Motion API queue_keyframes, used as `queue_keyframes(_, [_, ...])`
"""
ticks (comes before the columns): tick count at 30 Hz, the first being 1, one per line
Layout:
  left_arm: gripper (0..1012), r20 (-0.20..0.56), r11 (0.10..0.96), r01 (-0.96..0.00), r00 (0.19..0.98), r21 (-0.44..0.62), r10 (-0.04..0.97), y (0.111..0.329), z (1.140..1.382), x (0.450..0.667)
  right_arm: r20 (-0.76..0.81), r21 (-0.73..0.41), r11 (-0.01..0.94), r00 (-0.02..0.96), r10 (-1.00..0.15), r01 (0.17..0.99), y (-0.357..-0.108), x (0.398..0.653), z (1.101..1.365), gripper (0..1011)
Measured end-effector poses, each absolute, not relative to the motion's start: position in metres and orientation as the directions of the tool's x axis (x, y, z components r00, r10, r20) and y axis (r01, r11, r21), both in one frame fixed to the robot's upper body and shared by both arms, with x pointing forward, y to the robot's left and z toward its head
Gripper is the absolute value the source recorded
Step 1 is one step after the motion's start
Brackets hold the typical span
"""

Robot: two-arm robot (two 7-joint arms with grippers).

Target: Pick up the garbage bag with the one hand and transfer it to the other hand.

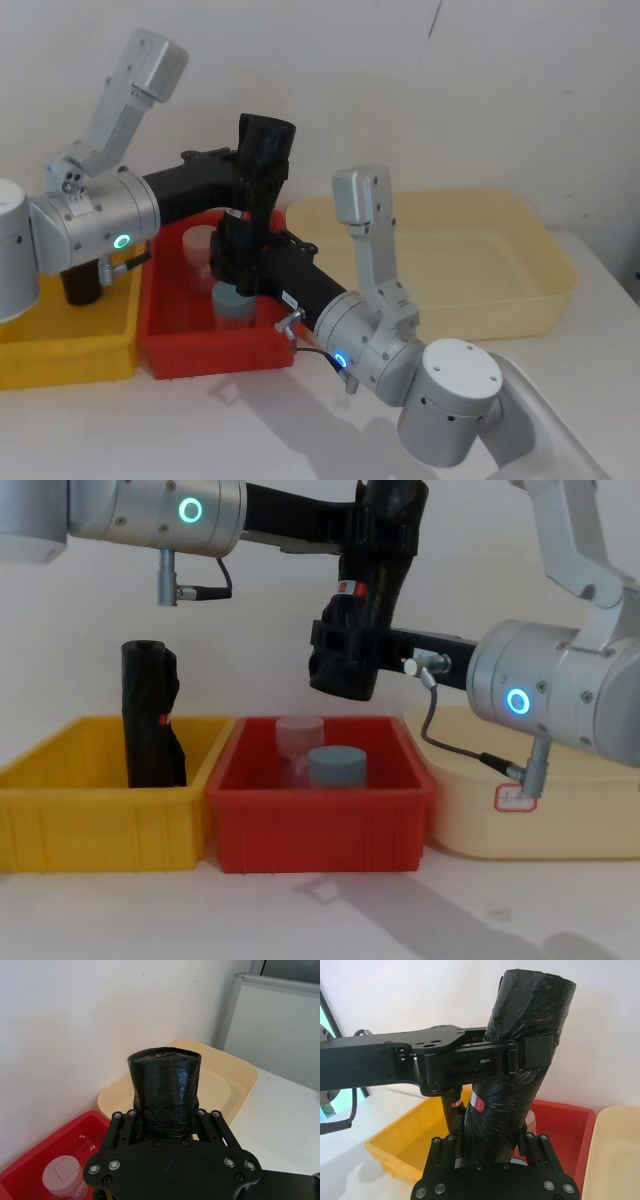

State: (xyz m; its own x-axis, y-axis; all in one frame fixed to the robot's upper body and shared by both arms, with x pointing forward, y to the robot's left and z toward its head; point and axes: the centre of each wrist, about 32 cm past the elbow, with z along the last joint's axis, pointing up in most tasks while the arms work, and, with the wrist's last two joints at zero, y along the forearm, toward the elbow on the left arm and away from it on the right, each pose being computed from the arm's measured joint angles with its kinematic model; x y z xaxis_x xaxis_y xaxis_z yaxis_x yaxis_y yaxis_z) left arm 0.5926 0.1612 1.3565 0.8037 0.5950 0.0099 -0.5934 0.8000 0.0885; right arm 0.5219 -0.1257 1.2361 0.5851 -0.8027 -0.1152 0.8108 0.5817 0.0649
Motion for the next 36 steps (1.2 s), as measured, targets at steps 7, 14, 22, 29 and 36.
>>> queue_keyframes(7, [456, 0.01, 0.8, -0.593, 0.804, 0.089, 0.595, 0.161, 1.356, 0.593, -0.114, 0.066, 0.582, 0.586, -0.802, 0.81, -0.125, 0.522, 1.236, 594])
queue_keyframes(14, [567, 0.01, 0.8, -0.593, 0.804, 0.089, 0.595, 0.161, 1.356, 0.593, -0.114, 0.066, 0.585, 0.588, -0.8, 0.808, -0.125, 0.522, 1.236, 590])
queue_keyframes(22, [789, 0.01, 0.8, -0.593, 0.804, 0.089, 0.595, 0.161, 1.356, 0.593, -0.124, 0.066, 0.579, 0.582, -0.804, 0.813, -0.127, 0.522, 1.235, 589])
queue_keyframes(29, [977, 0.01, 0.8, -0.593, 0.804, 0.089, 0.595, 0.161, 1.356, 0.593, -0.122, 0.067, 0.558, 0.562, -0.818, 0.827, -0.13, 0.523, 1.234, 589])
queue_keyframes(36, [1001, 0.01, 0.8, -0.593, 0.804, 0.089, 0.595, 0.161, 1.357, 0.593, -0.106, 0.069, 0.518, 0.523, -0.846, 0.852, -0.136, 0.528, 1.233, 589])
